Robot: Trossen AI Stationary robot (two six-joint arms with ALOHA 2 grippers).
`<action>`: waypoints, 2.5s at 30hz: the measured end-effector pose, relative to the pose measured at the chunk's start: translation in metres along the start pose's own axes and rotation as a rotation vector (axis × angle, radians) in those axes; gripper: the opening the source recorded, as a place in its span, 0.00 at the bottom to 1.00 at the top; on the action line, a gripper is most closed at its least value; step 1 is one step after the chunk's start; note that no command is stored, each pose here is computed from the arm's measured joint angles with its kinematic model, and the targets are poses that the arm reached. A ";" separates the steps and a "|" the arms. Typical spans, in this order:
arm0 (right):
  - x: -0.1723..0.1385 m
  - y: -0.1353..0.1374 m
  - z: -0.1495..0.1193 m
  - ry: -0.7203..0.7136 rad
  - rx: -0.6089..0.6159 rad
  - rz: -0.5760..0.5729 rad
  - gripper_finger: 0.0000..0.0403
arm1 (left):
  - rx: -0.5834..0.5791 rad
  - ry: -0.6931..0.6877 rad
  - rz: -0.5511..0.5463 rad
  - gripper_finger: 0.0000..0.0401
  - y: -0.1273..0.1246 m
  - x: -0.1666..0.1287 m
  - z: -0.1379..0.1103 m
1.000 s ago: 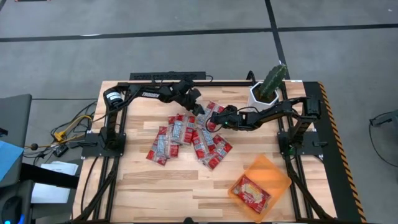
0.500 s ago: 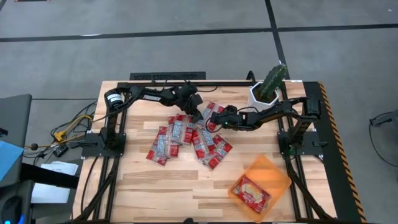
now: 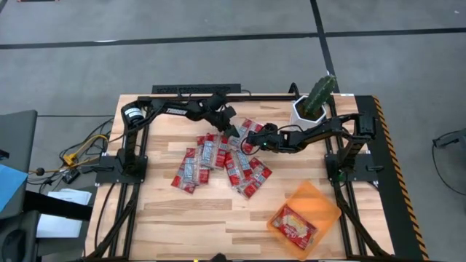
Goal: Sort popcorn bags into baskets
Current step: Put the red popcorn bag into the orange bin
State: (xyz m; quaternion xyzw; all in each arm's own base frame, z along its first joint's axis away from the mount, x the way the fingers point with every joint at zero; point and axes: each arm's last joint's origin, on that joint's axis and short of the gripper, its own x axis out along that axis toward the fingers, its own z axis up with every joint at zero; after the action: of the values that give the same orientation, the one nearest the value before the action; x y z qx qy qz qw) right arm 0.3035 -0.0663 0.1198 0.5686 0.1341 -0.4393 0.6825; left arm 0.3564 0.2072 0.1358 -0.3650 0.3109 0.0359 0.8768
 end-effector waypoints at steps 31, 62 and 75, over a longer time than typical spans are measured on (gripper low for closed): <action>0.000 0.002 0.000 -0.001 -0.039 0.018 0.58 | 0.101 -0.763 0.139 0.32 -0.063 -0.226 -0.138; 0.000 0.002 0.000 -0.006 -0.028 0.018 0.58 | 0.254 -0.228 0.174 0.34 0.001 -0.035 -0.032; 0.000 0.002 0.000 -0.007 -0.029 0.018 0.58 | 0.280 -0.117 0.052 0.34 0.000 0.005 -0.041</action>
State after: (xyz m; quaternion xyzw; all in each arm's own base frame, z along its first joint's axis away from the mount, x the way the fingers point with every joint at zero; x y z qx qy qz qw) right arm 0.3047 -0.0664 0.1212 0.5584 0.1331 -0.4331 0.6950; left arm 0.3390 0.1796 0.1104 -0.2283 0.2705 0.0360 0.9346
